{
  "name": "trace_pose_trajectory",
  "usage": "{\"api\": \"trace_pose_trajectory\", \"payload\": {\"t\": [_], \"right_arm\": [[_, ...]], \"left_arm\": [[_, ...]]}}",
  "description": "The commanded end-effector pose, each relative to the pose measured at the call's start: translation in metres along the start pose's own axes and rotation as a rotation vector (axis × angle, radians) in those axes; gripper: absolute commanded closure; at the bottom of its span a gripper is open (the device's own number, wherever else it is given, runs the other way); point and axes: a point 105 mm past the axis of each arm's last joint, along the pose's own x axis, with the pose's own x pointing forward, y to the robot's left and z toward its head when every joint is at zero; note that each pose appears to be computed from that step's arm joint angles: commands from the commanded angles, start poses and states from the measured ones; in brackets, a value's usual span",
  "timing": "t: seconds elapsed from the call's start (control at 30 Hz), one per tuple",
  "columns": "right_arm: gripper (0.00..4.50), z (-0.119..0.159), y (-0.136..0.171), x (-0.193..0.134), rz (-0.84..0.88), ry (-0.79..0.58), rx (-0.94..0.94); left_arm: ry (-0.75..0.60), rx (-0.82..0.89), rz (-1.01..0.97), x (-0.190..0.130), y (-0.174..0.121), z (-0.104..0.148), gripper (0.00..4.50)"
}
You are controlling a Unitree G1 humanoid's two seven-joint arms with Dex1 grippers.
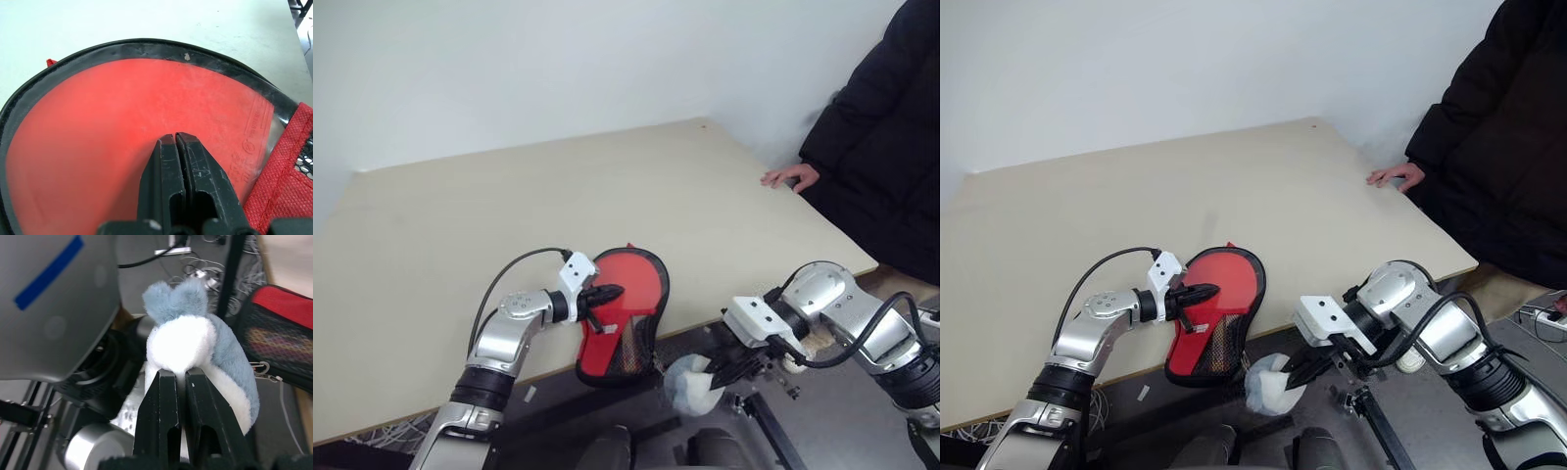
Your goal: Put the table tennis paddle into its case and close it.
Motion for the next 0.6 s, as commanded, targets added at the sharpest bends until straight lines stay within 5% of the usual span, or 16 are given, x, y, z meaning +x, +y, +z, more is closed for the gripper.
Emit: {"api": "trace_pose_trajectory", "payload": {"t": [0.03, 0.27, 0.47, 0.6], "right_arm": [[4.47, 0.010, 0.012, 0.007, 0.085, -0.026, -0.058], [4.47, 0.008, 0.003, 0.009, 0.052, -0.029, -0.054], [4.47, 0.007, -0.069, -0.014, -0.342, -0.044, -0.031], [3.60, 0.008, -0.112, -0.032, -0.581, -0.091, 0.020]], "left_arm": [[0.059, -0.023, 0.029, -0.004, 0.005, -0.015, 4.50], [0.040, -0.023, 0.068, -0.009, 0.010, -0.012, 4.50], [-0.026, -0.008, 0.225, -0.045, 0.024, -0.002, 4.50], [-0.074, -0.017, 0.402, -0.090, 0.029, 0.001, 4.50]]}}
